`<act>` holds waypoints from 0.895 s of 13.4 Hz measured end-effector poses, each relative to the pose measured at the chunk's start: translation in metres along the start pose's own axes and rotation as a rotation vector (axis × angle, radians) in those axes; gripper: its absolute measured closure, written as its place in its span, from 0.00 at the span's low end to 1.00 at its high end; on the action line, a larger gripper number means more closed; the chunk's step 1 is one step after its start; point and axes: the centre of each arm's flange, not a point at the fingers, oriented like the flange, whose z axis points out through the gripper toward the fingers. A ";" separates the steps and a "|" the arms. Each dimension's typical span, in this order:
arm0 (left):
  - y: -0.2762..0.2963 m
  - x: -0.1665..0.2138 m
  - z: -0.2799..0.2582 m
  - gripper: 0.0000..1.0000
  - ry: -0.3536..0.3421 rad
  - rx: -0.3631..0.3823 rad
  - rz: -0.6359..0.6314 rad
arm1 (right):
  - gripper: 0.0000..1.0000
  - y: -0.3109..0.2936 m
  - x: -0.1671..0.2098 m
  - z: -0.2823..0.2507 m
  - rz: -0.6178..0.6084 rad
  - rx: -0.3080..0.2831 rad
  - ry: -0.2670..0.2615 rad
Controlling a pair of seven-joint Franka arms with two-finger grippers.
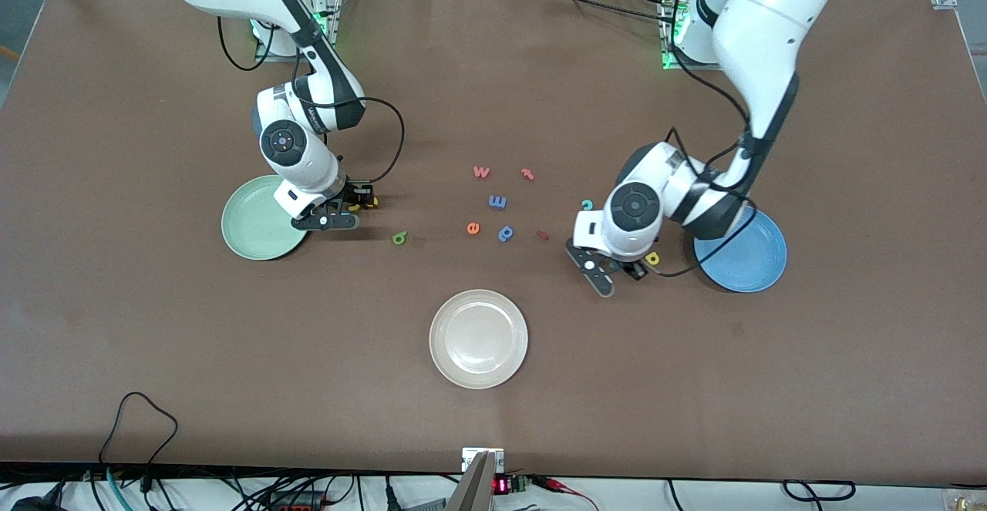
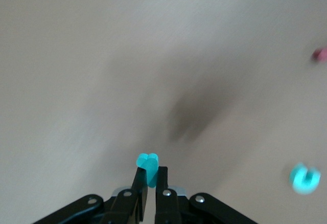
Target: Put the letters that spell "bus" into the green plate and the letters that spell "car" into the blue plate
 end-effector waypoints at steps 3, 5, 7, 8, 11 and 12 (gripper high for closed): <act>-0.039 -0.053 -0.028 0.89 -0.147 -0.036 -0.082 | 0.34 0.000 0.001 0.004 0.001 0.001 0.004; -0.066 -0.084 -0.025 0.89 -0.199 -0.064 -0.139 | 0.34 0.000 0.001 0.004 0.001 0.001 0.005; -0.098 -0.120 0.003 0.89 -0.210 -0.099 -0.206 | 0.34 0.000 0.001 0.004 0.001 0.001 0.005; -0.110 -0.136 0.021 0.89 -0.194 -0.110 -0.230 | 0.34 0.000 0.001 0.004 0.001 0.001 0.005; -0.118 -0.163 0.060 0.81 -0.161 -0.130 -0.264 | 0.34 0.001 0.003 0.002 0.004 0.003 0.012; -0.117 -0.162 0.058 0.70 -0.159 -0.128 -0.262 | 0.35 0.002 0.004 0.002 0.005 0.003 0.014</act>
